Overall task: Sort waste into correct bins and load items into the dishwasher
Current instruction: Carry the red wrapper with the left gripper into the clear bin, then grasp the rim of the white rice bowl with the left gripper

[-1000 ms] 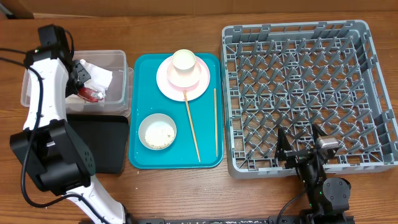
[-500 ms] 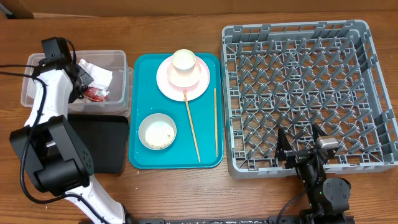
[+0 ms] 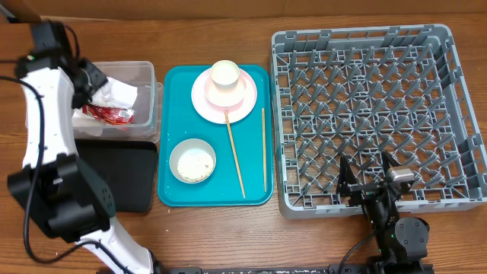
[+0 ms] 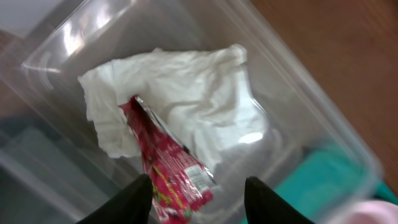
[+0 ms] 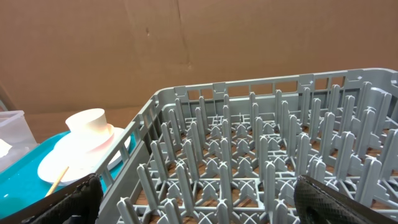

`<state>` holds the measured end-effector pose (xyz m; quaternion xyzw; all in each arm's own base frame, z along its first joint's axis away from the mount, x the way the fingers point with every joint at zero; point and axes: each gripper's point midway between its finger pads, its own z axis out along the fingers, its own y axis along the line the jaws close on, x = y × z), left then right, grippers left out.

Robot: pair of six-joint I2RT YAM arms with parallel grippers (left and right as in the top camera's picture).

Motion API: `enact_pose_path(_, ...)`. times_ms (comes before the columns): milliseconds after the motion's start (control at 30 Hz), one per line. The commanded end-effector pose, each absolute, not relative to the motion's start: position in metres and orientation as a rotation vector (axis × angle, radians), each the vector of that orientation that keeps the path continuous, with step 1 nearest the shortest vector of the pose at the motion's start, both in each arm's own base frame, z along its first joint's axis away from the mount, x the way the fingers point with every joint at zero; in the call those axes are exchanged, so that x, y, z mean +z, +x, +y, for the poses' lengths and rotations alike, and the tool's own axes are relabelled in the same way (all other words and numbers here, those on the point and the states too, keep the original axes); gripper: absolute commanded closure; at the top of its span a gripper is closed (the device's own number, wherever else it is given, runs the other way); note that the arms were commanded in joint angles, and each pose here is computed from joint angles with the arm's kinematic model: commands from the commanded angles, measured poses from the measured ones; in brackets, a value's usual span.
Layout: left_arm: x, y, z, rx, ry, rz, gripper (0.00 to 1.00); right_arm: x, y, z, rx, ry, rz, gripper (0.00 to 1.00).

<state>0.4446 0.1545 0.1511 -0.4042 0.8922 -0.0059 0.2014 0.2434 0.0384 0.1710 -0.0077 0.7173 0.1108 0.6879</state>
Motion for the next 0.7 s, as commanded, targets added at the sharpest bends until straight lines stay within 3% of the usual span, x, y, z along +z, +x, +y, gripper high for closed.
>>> enact_pose_path(0, 0.231, 0.435, 0.116, -0.194, -0.995, 2.45, 0.5, 0.17, 0.243, 0.038, 0.246, -0.02, 1.598, 0.0)
enact_pose_path(133, 0.243, 0.385, 0.079, -0.267, -0.947, 2.608, 0.51, 0.17, 0.243, 0.038, 0.245, -0.02, 1.598, 0.0)
enact_pose_path(267, 0.235, 0.344, 0.047, -0.262, -0.898, 2.814, 0.69, 0.17, 0.243, 0.038, 0.245, -0.02, 1.598, 0.0)
enact_pose_path(500, 0.212, 0.322, -0.011, -0.251, -0.584, 3.036, 0.96, 0.17, 0.243, 0.038, 0.246, -0.02, 1.598, 0.0)
enact_pose_path(667, 0.19, 0.309, -0.051, -0.238, -0.405, 3.14, 0.96, 0.17, 0.243, 0.038, 0.245, -0.02, 1.598, 0.0)
